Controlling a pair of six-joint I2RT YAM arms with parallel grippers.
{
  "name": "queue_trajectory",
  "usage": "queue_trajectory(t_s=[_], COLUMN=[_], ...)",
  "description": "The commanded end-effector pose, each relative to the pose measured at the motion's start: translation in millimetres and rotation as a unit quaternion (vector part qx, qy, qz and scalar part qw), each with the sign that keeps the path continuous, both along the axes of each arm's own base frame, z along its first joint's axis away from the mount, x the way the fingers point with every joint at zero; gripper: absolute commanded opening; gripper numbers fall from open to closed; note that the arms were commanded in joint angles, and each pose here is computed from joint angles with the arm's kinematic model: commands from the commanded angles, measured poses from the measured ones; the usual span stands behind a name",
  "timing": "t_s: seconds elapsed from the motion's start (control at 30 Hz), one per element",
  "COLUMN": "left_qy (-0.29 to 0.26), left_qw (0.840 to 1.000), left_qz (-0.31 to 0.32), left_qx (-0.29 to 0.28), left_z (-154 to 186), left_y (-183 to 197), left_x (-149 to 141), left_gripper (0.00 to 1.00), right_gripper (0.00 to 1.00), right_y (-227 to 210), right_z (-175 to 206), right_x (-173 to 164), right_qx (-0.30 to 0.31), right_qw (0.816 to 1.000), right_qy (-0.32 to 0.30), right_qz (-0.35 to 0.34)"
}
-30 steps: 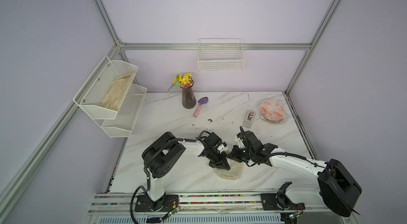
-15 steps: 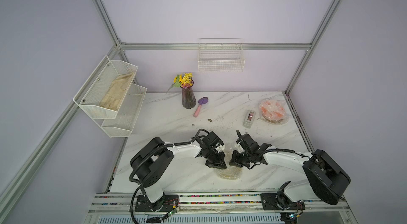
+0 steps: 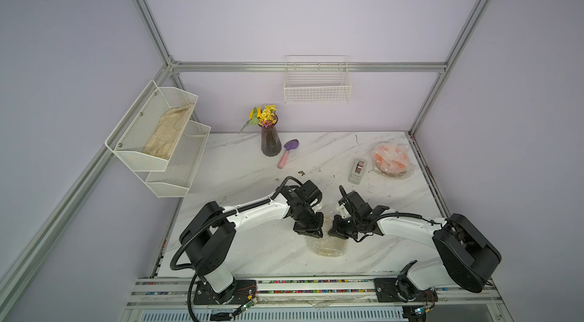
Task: Wrap dinner plates in bubble wrap
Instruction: Stick the tape on the bubble wrap.
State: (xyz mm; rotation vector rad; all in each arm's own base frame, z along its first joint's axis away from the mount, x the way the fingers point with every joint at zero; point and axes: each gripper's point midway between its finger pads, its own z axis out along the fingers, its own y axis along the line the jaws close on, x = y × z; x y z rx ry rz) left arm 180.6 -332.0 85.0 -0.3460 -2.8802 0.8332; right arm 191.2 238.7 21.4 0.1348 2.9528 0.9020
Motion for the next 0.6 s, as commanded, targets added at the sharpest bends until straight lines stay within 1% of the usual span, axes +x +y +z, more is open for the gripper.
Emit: queue_trajectory(t_s=[0.0, 0.03, 0.07, 0.1, 0.17, 0.23, 0.3, 0.4, 0.5, 0.53, 0.57], left_qy=[-0.010, 0.006, 0.023, 0.037, 0.055, 0.061, 0.065, 0.067, 0.065, 0.065, 0.063], left_qw=[1.000, 0.999, 0.999, 0.997, 0.995, 0.992, 0.992, 0.992, 0.992, 0.992, 0.993], left_qz=[-0.013, -0.020, -0.026, -0.026, -0.027, -0.029, -0.033, -0.035, -0.035, -0.035, -0.035], left_qx=[0.021, 0.028, 0.039, 0.055, 0.079, 0.104, 0.105, 0.103, 0.101, 0.100, 0.098], left_z=[-16.9, -29.7, -44.9, -60.4, -80.8, -92.6, -95.6, -96.1, -95.5, -94.9, -93.4], left_y=[-12.2, -12.3, -8.9, -2.2, 10.3, 21.7, 23.2, 22.1, 20.5, 20.3, 19.7], left_x=[19.7, 14.4, 7.5, 1.7, -7.6, -11.7, -14.1, -14.5, -13.3, -12.9, -12.5], left_gripper=[0.13, 0.13, 0.12, 0.12, 0.11, 0.11, 0.11, 0.11, 0.11, 0.11, 0.11], right_gripper=[0.00, 0.00, 0.02, 0.10, 0.22, 0.26, 0.26, 0.21, 0.13, 0.10, 0.07], right_y=[-58.5, -57.8, -55.9, -53.0, -48.1, -45.3, -39.7, -31.5, -30.4, -34.3, -43.1], right_z=[-46.9, -42.9, -36.0, -27.1, -9.5, 9.1, 30.1, 46.0, 35.7, 26.8, 16.6], right_x=[-14.8, -12.9, -10.4, -6.9, -0.5, 4.7, 9.8, 14.3, 20.9, 22.1, 22.8], right_qx=[-0.142, -0.139, -0.132, -0.124, -0.108, -0.093, -0.062, -0.024, -0.006, -0.010, -0.030], right_qw=[0.989, 0.989, 0.990, 0.991, 0.993, 0.994, 0.996, 0.998, 0.998, 0.998, 0.997], right_qy=[0.030, 0.027, 0.022, 0.016, 0.006, -0.001, -0.011, -0.021, -0.014, -0.006, 0.003], right_qz=[-0.037, -0.040, -0.042, -0.045, -0.051, -0.056, -0.061, -0.058, -0.061, -0.065, -0.076])
